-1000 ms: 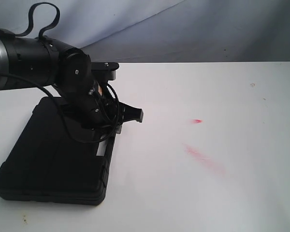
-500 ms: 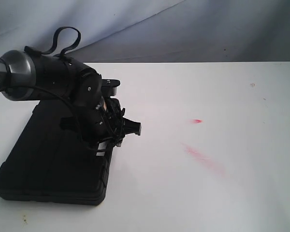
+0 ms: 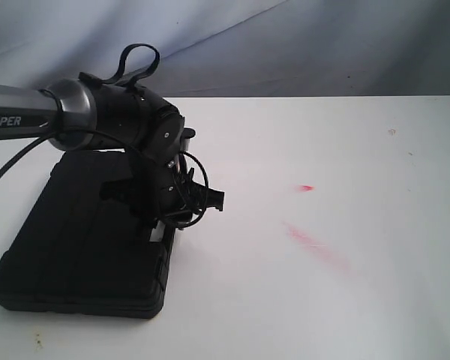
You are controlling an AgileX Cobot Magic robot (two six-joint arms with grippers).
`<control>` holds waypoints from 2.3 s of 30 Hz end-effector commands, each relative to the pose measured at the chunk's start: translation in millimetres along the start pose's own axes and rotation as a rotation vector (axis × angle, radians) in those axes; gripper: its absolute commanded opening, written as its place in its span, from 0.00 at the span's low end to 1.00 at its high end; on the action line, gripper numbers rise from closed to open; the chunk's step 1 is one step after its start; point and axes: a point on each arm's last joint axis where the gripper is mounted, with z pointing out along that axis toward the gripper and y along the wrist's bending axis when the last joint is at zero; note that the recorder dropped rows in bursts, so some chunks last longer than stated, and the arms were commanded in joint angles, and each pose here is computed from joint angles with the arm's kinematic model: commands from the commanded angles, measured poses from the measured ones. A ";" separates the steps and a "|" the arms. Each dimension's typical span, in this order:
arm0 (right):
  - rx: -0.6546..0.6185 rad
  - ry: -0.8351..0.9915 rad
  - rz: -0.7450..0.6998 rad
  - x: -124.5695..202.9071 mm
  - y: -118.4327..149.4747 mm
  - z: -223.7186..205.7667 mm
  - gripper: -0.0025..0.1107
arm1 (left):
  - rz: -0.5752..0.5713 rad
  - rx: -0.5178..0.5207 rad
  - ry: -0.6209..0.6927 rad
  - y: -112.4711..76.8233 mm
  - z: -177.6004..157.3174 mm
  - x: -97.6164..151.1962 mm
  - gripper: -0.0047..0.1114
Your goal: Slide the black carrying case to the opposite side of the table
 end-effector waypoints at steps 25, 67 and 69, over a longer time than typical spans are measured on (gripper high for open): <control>0.005 0.000 0.010 1.0 0.0 0.0 0.02 | -0.106 0.065 -0.015 -8.1 3.6 -3.0 0.40; 0.005 0.000 0.010 1.0 0.0 0.0 0.02 | -0.115 0.114 -0.086 -67.9 -16.7 -14.1 0.04; 0.005 0.000 0.010 1.0 0.0 0.0 0.02 | -0.102 0.121 -0.085 -78.1 -16.4 -13.5 0.04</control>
